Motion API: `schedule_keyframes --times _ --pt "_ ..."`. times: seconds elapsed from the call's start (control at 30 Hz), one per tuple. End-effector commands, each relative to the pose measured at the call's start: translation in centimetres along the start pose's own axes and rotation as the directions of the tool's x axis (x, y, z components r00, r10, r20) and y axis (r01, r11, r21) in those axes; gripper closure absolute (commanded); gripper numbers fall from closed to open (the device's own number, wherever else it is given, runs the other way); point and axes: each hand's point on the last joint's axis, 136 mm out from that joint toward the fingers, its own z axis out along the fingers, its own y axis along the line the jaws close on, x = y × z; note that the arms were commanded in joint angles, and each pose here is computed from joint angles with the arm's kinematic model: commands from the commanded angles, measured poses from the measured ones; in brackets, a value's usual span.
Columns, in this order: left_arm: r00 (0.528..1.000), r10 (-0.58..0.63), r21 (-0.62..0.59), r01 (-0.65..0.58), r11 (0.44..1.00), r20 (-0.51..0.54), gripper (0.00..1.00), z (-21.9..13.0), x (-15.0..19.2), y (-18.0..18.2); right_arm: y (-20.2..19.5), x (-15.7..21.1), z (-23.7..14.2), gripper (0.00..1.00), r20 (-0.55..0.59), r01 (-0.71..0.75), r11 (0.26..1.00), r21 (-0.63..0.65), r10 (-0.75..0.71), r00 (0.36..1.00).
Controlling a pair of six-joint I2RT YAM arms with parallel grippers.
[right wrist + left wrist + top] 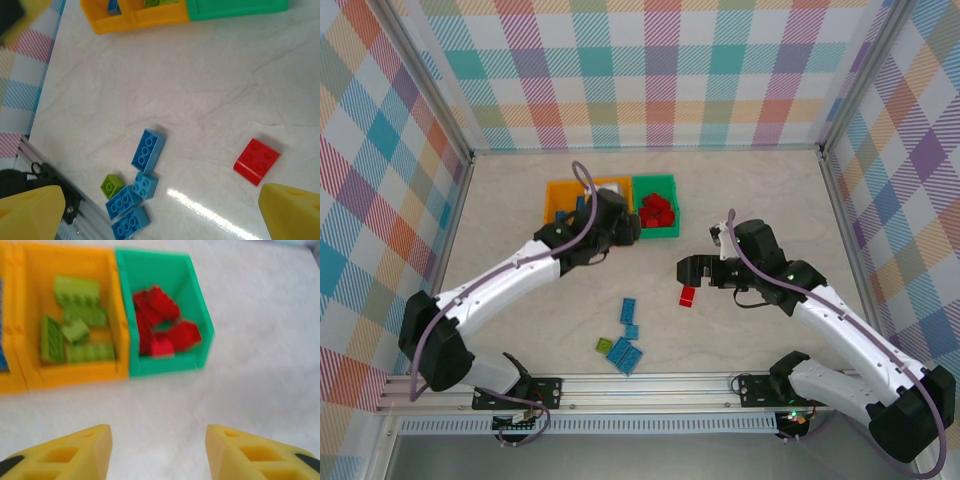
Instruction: Sort the legos into containers by color
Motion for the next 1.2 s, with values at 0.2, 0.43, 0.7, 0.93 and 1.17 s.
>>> schedule_keyframes --times 0.2,0.43,0.7,0.93,1.17 --pt "0.963 0.053 -0.105 -0.083 0.991 -0.264 0.34 -0.7 13.6 1.4 -0.1 -0.6 0.6 0.0 0.067 -0.042 0.998 -0.04 0.045 0.997" --pt "0.931 0.085 -0.135 -0.142 0.981 -0.356 0.32 2.6 17.9 1.2 0.0 0.1 0.3 0.0 0.047 -0.037 0.998 -0.045 0.039 0.998" --pt "0.913 0.122 -0.244 -0.229 0.942 -0.388 0.41 5.7 19.9 3.2 -0.6 0.5 -0.2 0.0 0.061 -0.04 0.999 -0.026 0.042 0.997" --pt "0.923 0.093 -0.234 -0.19 0.953 -0.373 0.71 5.8 20.0 2.9 -0.7 0.5 -0.2 0.0 0.059 -0.038 0.999 -0.016 0.039 0.998" --pt "0.985 0.115 -0.255 -0.145 0.956 -0.129 0.73 3.6 10.7 3.1 1.9 1.9 0.3 0.0 -0.039 0.026 0.984 -0.177 -0.034 0.999"
